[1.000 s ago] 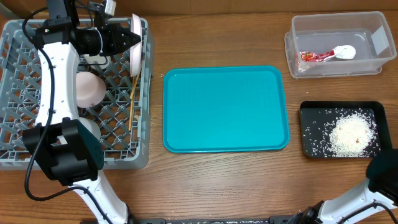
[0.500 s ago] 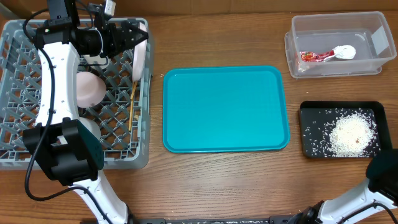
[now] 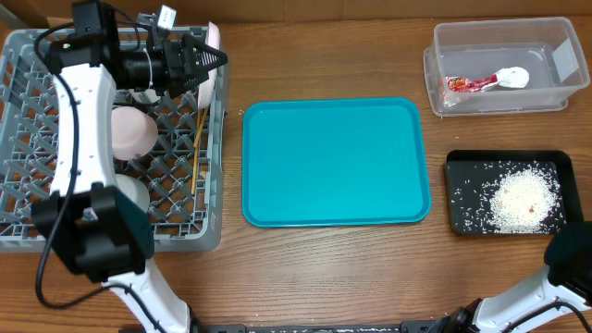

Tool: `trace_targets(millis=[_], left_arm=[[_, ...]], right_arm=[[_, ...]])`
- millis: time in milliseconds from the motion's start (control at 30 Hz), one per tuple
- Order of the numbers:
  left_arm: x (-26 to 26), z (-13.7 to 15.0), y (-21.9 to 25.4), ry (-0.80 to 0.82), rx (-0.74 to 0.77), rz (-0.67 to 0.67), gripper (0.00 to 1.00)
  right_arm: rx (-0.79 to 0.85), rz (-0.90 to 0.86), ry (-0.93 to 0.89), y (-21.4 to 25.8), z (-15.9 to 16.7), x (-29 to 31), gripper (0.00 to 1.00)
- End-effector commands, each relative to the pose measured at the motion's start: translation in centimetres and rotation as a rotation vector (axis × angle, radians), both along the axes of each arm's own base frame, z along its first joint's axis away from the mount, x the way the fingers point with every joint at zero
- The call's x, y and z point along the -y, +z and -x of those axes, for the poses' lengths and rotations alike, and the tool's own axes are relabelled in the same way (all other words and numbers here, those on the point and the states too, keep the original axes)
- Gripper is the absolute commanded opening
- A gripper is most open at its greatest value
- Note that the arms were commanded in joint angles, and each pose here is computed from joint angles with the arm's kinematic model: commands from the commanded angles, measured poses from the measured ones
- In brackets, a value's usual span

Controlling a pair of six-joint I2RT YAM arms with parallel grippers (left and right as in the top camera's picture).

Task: Sort waste into correct bins and load items into the dishwasher
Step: 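Lift the plate and carry it over the dish rack's right edge, then lower the plate upright into the rack slot and release it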

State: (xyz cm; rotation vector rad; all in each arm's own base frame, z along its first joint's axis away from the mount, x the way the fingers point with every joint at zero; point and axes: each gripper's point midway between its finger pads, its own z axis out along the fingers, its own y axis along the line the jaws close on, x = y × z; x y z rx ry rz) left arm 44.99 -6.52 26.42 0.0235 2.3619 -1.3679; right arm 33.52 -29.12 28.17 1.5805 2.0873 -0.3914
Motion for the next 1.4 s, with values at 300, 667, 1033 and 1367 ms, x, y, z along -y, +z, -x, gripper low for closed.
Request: trace_targets(millis=[300, 667, 1033, 1367], left_arm=[[2.0, 14.7, 7.8, -0.209, 0.199, -0.21, 1.0], [4.4, 24.3, 3.0, -0.241, 0.144, -0.143, 1.0], [0.0, 27.2, -9.2, 0.245, -0.209, -0.382, 1.0], [-3.5, 28.7, -13.3, 0.557, -0.448, -0.475, 1.0]], right_arm=[[0.003, 0.015, -0.006, 0.3, 0.0, 0.1, 1.0], [0.003, 0.015, -0.006, 0.3, 0.0, 0.1, 1.0], [0.003, 0.015, -0.006, 0.3, 0.0, 0.1, 1.0], [0.003, 0.015, -0.006, 0.3, 0.0, 0.1, 1.0]])
